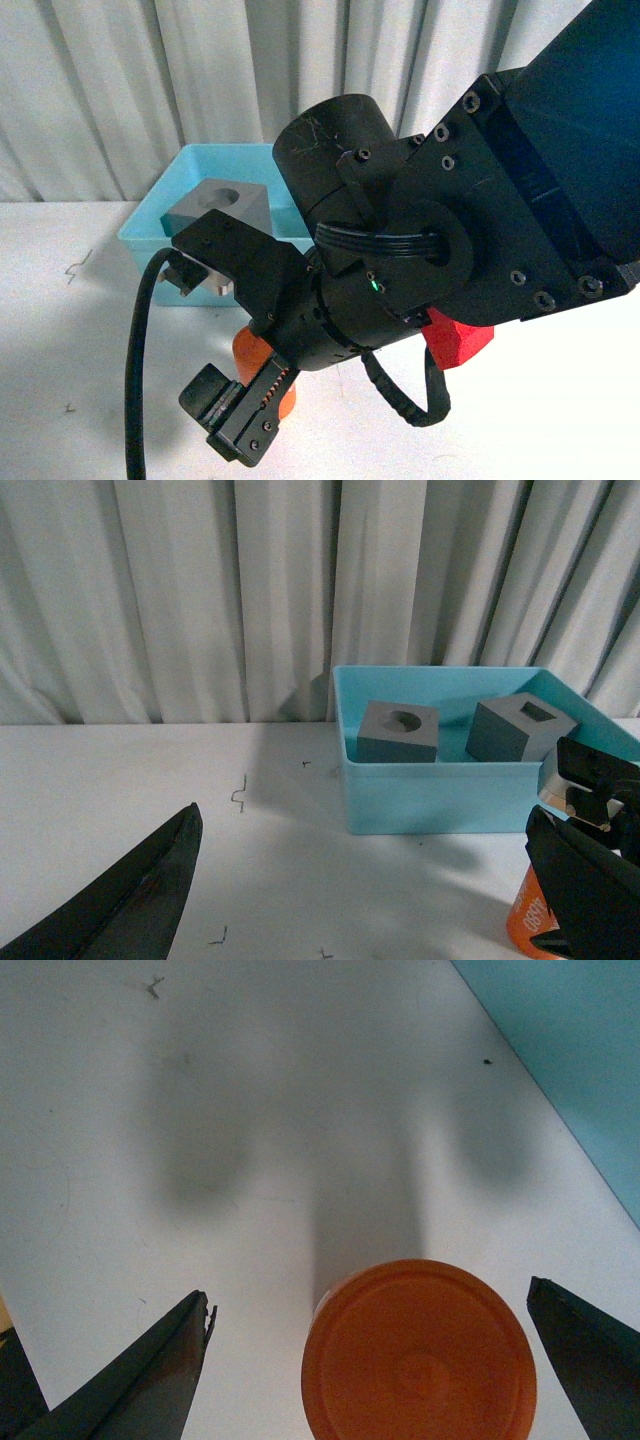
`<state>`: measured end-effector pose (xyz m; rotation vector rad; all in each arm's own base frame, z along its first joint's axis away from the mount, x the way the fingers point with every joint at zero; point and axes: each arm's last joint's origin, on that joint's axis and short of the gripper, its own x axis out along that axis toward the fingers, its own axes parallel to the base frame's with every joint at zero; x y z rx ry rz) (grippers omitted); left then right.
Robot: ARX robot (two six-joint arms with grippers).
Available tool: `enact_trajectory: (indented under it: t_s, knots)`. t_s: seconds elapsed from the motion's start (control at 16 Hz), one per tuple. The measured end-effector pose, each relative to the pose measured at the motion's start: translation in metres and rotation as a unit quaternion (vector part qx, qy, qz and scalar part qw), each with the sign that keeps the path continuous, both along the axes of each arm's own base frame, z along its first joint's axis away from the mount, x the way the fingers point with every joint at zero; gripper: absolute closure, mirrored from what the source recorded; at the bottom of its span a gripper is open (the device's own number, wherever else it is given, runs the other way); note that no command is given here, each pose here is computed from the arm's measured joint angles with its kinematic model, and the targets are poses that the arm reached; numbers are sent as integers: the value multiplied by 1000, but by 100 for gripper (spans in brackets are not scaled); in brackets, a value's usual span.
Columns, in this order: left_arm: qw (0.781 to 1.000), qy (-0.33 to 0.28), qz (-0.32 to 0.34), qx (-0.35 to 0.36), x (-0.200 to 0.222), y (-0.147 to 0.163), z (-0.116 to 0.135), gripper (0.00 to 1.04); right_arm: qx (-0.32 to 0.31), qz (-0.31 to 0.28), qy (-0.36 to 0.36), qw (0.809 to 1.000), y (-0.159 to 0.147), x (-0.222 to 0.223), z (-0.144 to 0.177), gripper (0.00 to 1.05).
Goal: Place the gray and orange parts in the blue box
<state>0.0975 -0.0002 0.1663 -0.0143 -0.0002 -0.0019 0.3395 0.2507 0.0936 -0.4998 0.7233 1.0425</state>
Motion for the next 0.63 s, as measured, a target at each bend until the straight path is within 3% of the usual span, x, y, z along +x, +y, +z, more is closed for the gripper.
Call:
enact_trajectory:
  t_s: [0.31, 0.44, 0.56, 0.63]
  knots:
    - [1000, 0, 0, 0, 0, 0, 0, 7, -4, -7, -6, 1000, 1, 2, -2, 8]
    - [1000, 0, 0, 0, 0, 0, 0, 7, -5, -10, -6, 1000, 0, 3, -2, 26]
    - [1000, 0, 0, 0, 0, 0, 0, 7, 4, -14, -14, 1000, 1, 4, 0, 53]
    - [1000, 0, 0, 0, 0, 0, 0, 7, 3, -17, -17, 1000, 1, 4, 1, 57]
